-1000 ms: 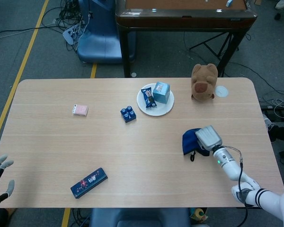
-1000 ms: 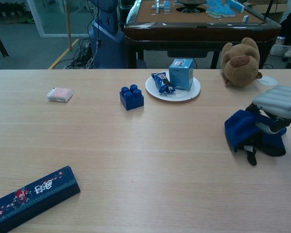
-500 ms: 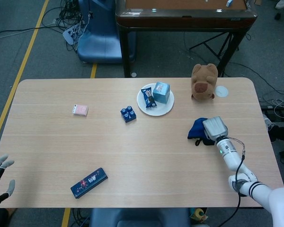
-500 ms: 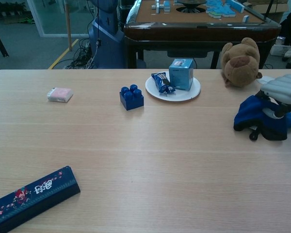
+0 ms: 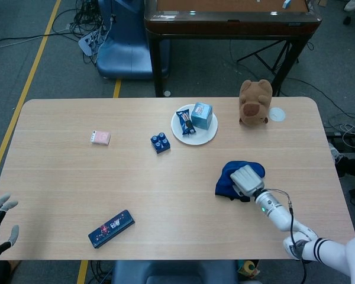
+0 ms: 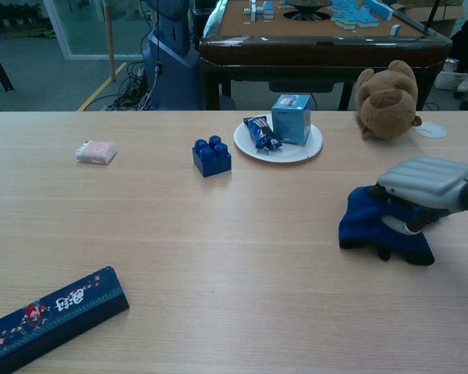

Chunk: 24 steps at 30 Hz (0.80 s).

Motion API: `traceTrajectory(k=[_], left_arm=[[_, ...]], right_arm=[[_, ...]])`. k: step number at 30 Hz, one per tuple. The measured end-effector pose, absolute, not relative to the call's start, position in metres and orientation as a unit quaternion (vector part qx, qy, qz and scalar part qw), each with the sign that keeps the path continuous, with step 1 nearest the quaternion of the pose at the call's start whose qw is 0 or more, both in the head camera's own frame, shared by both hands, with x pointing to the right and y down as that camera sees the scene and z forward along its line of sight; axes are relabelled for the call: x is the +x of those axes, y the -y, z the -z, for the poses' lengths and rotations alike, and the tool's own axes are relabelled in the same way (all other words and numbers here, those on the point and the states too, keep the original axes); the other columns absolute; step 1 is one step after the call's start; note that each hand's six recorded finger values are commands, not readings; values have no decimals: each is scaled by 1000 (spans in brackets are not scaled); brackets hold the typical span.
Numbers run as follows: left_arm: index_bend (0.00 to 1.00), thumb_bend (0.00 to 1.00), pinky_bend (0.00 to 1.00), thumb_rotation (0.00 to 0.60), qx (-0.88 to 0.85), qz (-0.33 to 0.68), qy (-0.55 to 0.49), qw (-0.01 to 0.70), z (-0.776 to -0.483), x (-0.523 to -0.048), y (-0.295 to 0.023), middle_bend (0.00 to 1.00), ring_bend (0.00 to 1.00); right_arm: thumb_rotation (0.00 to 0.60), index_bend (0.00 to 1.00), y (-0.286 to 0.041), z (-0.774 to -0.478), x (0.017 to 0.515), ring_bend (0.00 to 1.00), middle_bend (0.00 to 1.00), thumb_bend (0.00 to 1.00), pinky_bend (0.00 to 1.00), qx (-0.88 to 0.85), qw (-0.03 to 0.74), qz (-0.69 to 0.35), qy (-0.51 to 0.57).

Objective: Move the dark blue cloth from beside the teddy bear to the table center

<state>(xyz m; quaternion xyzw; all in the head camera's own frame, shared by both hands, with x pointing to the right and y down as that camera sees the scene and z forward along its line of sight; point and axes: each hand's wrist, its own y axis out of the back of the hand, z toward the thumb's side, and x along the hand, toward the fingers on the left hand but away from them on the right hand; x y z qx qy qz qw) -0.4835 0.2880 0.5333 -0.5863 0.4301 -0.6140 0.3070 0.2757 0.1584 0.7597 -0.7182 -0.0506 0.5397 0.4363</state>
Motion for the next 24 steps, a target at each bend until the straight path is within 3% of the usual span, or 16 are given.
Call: traceTrajectory(k=[7, 11, 24], left_arm=[[229, 411, 155, 600, -586, 612, -432, 308, -532, -484, -288, 128, 188], [229, 411, 154, 600, -586, 613, -431, 307, -533, -484, -288, 128, 188], [229, 411, 154, 600, -586, 613, -432, 307, -532, -485, -289, 128, 188]], right_arm=[[600, 667, -198, -737, 255, 578, 572, 651, 768, -761, 426, -489, 25], [600, 670, -205, -733, 256, 578, 573, 651, 768, -764, 428, -483, 15], [600, 671, -146, -755, 306, 578, 575, 651, 768, -690, 443, -570, 49]])
